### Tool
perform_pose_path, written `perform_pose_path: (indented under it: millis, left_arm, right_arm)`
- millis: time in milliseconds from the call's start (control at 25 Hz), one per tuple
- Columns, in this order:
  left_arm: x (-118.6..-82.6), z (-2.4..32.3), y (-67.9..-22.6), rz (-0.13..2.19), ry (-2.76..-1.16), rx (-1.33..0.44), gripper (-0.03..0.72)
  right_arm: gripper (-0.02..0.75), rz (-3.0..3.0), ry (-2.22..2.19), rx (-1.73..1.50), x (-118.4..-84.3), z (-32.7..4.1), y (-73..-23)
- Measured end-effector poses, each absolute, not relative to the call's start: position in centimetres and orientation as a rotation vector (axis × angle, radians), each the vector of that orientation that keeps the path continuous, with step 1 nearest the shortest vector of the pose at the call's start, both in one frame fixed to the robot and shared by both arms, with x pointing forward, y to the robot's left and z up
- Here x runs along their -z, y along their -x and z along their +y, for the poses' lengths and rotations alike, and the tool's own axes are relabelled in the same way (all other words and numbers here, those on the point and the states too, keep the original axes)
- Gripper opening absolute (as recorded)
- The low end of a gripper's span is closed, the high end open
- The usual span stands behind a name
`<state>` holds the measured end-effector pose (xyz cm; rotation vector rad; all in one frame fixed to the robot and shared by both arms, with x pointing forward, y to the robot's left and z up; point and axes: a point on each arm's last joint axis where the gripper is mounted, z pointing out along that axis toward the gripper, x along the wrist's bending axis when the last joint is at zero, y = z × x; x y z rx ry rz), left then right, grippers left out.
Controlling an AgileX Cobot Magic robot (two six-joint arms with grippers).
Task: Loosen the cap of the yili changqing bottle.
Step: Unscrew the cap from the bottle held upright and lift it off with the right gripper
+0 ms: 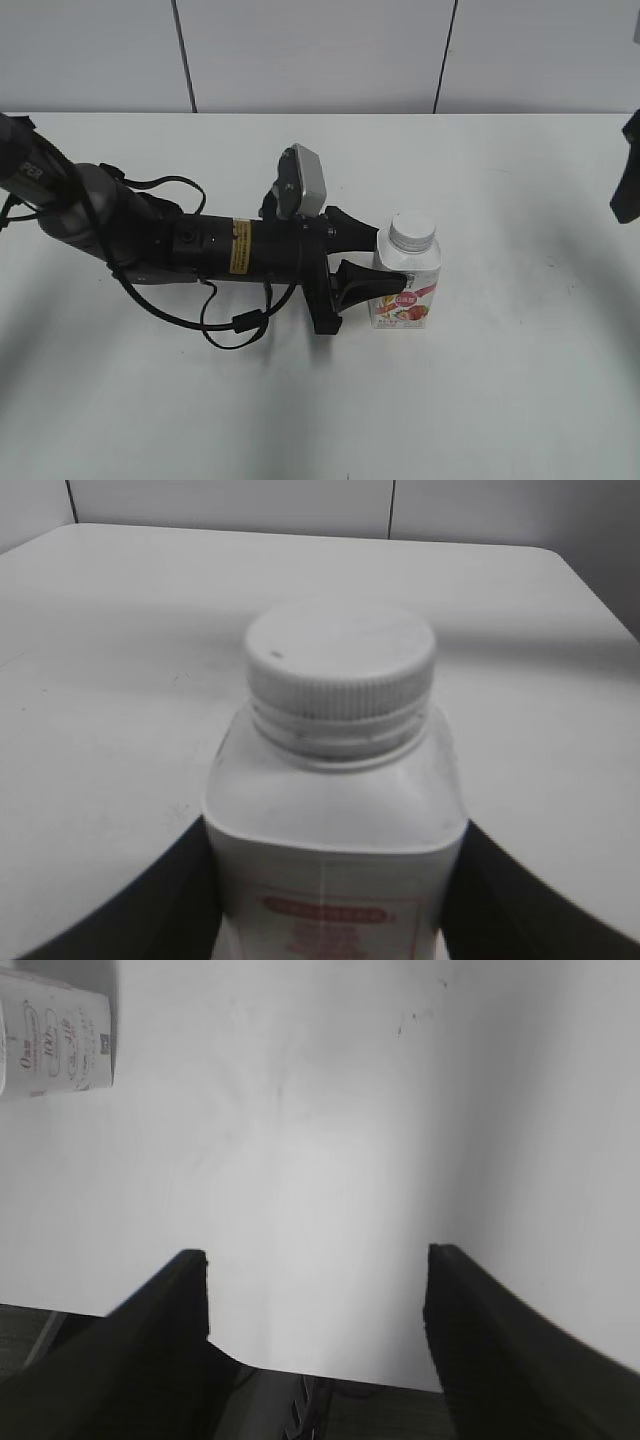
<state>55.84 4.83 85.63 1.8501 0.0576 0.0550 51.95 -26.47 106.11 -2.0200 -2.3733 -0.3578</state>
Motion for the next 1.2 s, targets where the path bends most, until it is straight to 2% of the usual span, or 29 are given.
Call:
perform_pose_path:
  millis: [240, 760, 920, 1200]
  left_arm:
    - [-85.6, 4.8, -55.8, 0.058, -1.850, -0.055, 0.394]
    - [-85.6, 4.8, -55.8, 0.058, -1.851, -0.055, 0.394]
    - [-85.6, 4.8, -55.8, 0.058, -1.851, -0.055, 0.394]
    - [-85.6, 4.8, -55.8, 0.058, -1.852, -0.055, 0.394]
  right_arm:
    - [0.531, -2.412, 1.938, 0.313, -105.2, -23.3, -54.5]
    - [0.531, -2.501, 1.757, 0.309, -104.1, -12.5, -56.5]
    - [0.531, -2.478, 1.762, 0.296, -103.1, -10.9, -57.4]
    - [0.530, -2.409, 1.804, 0.226, -100.8, -10.3, -58.4]
